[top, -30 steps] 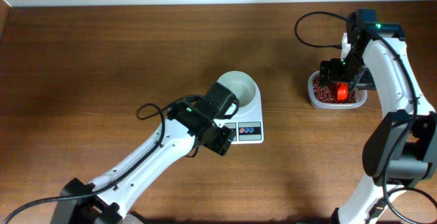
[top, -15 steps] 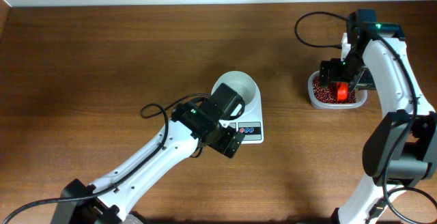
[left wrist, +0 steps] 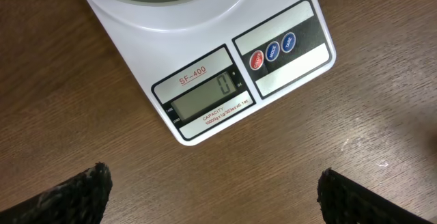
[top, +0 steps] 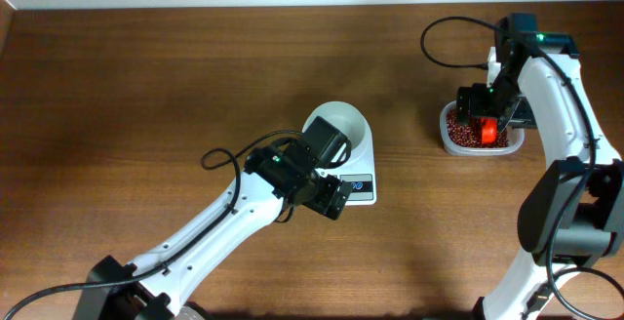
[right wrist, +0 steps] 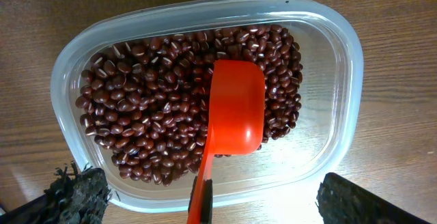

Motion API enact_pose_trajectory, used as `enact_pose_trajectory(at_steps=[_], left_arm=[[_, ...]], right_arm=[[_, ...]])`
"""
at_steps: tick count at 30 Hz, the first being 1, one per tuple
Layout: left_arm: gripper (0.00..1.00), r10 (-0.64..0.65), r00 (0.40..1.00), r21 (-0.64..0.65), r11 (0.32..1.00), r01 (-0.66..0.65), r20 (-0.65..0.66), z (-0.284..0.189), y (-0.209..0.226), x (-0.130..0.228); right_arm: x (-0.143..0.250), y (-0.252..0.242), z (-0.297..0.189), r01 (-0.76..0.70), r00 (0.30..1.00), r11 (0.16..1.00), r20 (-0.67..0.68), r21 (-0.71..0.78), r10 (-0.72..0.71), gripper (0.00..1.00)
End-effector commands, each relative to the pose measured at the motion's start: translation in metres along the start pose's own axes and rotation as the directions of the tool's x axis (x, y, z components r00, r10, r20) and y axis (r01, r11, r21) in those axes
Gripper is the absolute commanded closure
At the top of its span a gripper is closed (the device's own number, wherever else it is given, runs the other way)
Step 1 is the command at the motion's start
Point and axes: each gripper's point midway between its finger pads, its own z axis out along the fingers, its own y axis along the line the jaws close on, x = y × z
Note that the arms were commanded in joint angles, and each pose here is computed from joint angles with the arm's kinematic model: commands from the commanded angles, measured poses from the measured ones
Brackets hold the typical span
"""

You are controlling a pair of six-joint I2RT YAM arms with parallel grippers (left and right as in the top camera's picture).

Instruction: Scoop item into bowl and weigh 50g on scale

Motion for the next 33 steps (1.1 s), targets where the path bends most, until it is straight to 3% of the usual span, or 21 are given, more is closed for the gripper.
enact_pose_trajectory(at_steps=[1, 12, 13, 14, 15, 18, 24, 29, 31, 33], left_arm=[[0.01, -0.012, 1.0, -0.007, 1.0, 0.012, 0.016, -0.002, 0.0, -0.007], [0.01, -0.012, 1.0, -0.007, 1.0, 0.012, 0.016, -0.002, 0.0, -0.007], [0.01, -0.012, 1.0, -0.007, 1.0, 0.012, 0.016, -0.002, 0.0, -0.007], [0.01, -0.012, 1.0, -0.007, 1.0, 0.012, 0.016, -0.002, 0.0, -0.007], [0.01, -0.012, 1.0, -0.007, 1.0, 0.012, 0.016, -0.002, 0.0, -0.007], [0.01, -0.012, 1.0, -0.007, 1.0, 0.012, 0.016, -0.002, 0.0, -0.007], [0.01, -0.012, 1.0, -0.007, 1.0, 0.012, 0.016, -0.002, 0.0, -0.007], [0.01, -0.012, 1.0, -0.007, 1.0, 0.012, 0.016, -0.002, 0.0, -0.007], [0.01, -0.012, 1.0, -0.007, 1.0, 0.012, 0.016, -0.002, 0.0, -0.007], [0.01, -0.012, 1.0, -0.007, 1.0, 0.012, 0.016, -0.002, 0.0, -0.007]], right_arm=[[-0.003, -0.002, -0.005, -0.009, 1.0, 1.0, 0.017, 0.001, 0.009, 0.01], [0.009, -0.006, -0.005, -0.029, 0.999, 1.0, -0.033, 0.005, 0.029, 0.01], [0.006, -0.006, -0.007, -0.03, 0.999, 1.0, -0.023, 0.004, 0.03, 0.03], [0.006, -0.004, -0.014, -0.042, 0.999, 0.999, -0.022, -0.021, 0.041, 0.22], [0.004, -0.003, -0.024, -0.043, 0.999, 0.999, -0.007, -0.03, 0.043, 0.33], [0.004, -0.005, -0.04, -0.044, 0.999, 0.998, 0.025, -0.033, 0.045, 0.38], [0.009, -0.003, -0.022, -0.043, 0.999, 0.999, 0.004, -0.031, 0.043, 0.53], [0.005, -0.002, -0.008, -0.044, 0.999, 0.999, 0.026, -0.033, 0.044, 0.56], [0.0, -0.002, -0.008, -0.044, 0.998, 0.999, 0.046, -0.03, 0.046, 0.68], [0.0, -0.002, -0.006, -0.045, 0.998, 0.999, 0.048, -0.028, 0.046, 0.7]])
